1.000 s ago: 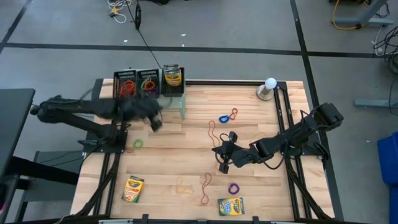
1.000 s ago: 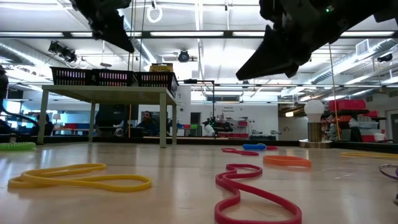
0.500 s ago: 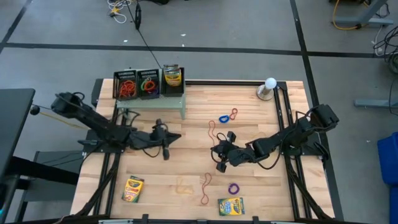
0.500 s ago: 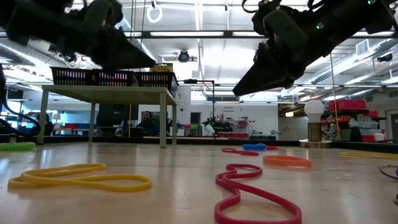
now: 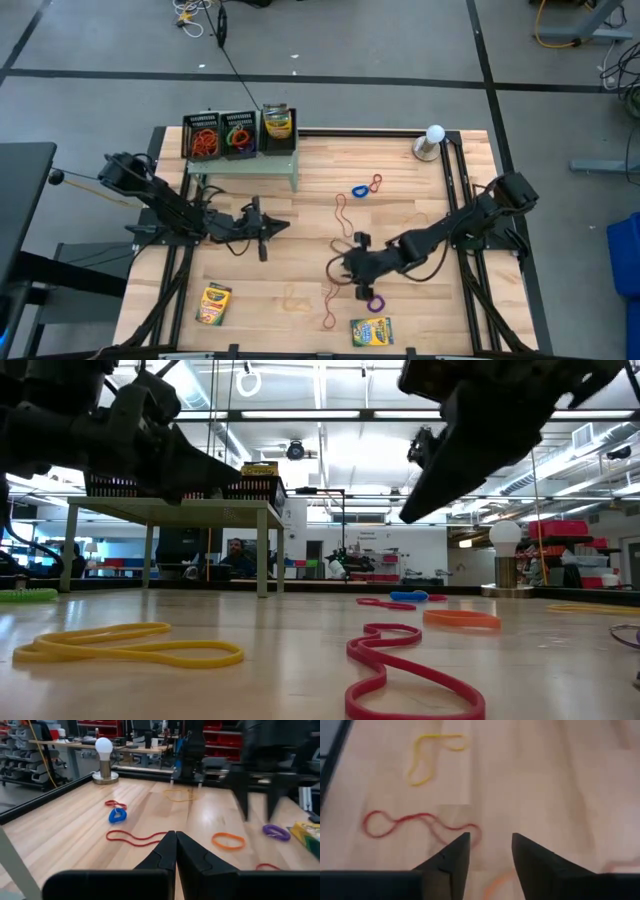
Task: Pick & Place Office Desk Supplies
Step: Put the red rubber band into the left black bin on the shelf
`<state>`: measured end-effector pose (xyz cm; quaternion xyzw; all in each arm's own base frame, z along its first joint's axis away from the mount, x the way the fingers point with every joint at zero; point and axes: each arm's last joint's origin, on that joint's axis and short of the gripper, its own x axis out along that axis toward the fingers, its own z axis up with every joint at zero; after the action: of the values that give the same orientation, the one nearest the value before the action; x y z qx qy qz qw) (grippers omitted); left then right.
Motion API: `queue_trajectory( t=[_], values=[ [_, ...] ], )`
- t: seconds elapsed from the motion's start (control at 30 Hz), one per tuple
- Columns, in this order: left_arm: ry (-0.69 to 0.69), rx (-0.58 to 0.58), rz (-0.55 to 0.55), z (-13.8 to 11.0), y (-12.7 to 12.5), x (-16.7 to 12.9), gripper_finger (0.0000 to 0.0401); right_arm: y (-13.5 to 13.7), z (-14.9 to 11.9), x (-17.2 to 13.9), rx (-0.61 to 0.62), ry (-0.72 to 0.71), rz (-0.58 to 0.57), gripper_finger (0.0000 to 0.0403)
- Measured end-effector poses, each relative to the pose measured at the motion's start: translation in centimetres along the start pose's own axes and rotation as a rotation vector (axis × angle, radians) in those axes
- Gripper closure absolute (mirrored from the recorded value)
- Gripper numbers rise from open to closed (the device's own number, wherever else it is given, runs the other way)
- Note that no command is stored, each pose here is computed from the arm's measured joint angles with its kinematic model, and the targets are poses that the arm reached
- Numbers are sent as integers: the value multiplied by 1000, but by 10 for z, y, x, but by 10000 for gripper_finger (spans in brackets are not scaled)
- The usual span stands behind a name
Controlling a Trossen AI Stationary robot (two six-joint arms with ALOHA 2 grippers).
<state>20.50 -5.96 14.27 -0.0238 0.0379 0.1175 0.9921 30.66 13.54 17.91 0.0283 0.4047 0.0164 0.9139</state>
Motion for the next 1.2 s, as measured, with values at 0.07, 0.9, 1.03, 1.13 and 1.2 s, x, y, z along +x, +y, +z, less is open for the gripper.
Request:
queue_trajectory(
  t=[0.07, 0.9, 1.03, 1.13, 1.2],
  values=[
    [0, 0, 1, 0, 0, 0, 391, 7, 4, 3, -51, 44, 8, 239],
    [-1, 93, -27, 1, 1, 2, 385, 55, 47, 66, -392, 324, 138, 154],
    [-1, 126, -1, 1, 6, 5, 385, 53, 41, 81, -455, 370, 135, 172],
    [1, 86, -1, 1, 7, 5, 385, 50, 36, 90, -474, 393, 129, 182],
    [3, 83, -22, 1, 6, 5, 385, 50, 34, 93, -483, 404, 133, 189]
  ],
)
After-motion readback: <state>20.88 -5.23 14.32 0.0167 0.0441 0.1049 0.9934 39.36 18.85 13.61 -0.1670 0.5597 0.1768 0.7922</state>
